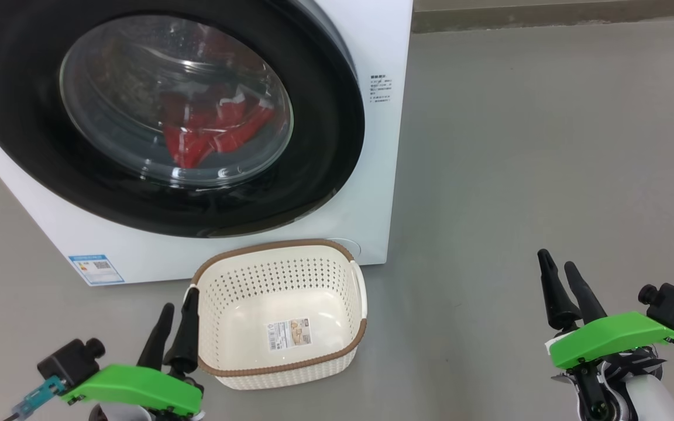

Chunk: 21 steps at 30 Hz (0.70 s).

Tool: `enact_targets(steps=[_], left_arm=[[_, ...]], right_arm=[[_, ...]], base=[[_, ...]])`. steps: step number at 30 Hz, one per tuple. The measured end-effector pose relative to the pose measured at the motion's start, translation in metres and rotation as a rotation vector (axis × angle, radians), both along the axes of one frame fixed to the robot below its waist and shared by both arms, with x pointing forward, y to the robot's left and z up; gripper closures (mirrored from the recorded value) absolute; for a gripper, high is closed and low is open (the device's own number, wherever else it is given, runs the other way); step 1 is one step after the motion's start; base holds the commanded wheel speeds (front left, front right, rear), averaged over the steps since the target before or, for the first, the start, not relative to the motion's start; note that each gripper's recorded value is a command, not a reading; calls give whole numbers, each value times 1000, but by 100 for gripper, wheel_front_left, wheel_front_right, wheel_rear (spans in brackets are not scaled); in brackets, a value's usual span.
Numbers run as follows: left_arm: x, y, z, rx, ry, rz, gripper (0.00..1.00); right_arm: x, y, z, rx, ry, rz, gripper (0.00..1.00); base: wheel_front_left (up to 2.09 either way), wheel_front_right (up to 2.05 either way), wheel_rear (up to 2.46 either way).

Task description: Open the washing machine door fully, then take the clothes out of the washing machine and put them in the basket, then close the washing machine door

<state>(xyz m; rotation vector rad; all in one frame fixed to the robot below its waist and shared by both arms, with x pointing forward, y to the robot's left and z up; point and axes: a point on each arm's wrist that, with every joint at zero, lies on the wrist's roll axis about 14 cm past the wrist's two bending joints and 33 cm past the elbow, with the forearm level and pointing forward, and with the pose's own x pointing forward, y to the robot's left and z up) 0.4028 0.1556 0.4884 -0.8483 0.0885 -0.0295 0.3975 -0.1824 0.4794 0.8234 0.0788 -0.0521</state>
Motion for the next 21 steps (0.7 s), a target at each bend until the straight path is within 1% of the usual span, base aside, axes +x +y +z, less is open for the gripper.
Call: enact_targets(steps=[11,15,21], left_arm=[[10,-3,15,138,-63,-14,0],[10,-3,18,179,-78,-15,0],[15,-7,27,252,-114,-25,0]], right_arm=[[12,8,16,-147,-53,36,0],[12,11,18,-221,-64,51,0],[17,13,27,-288,-99,57,0]], base=[[0,0,0],[0,0,0],[0,0,0]])
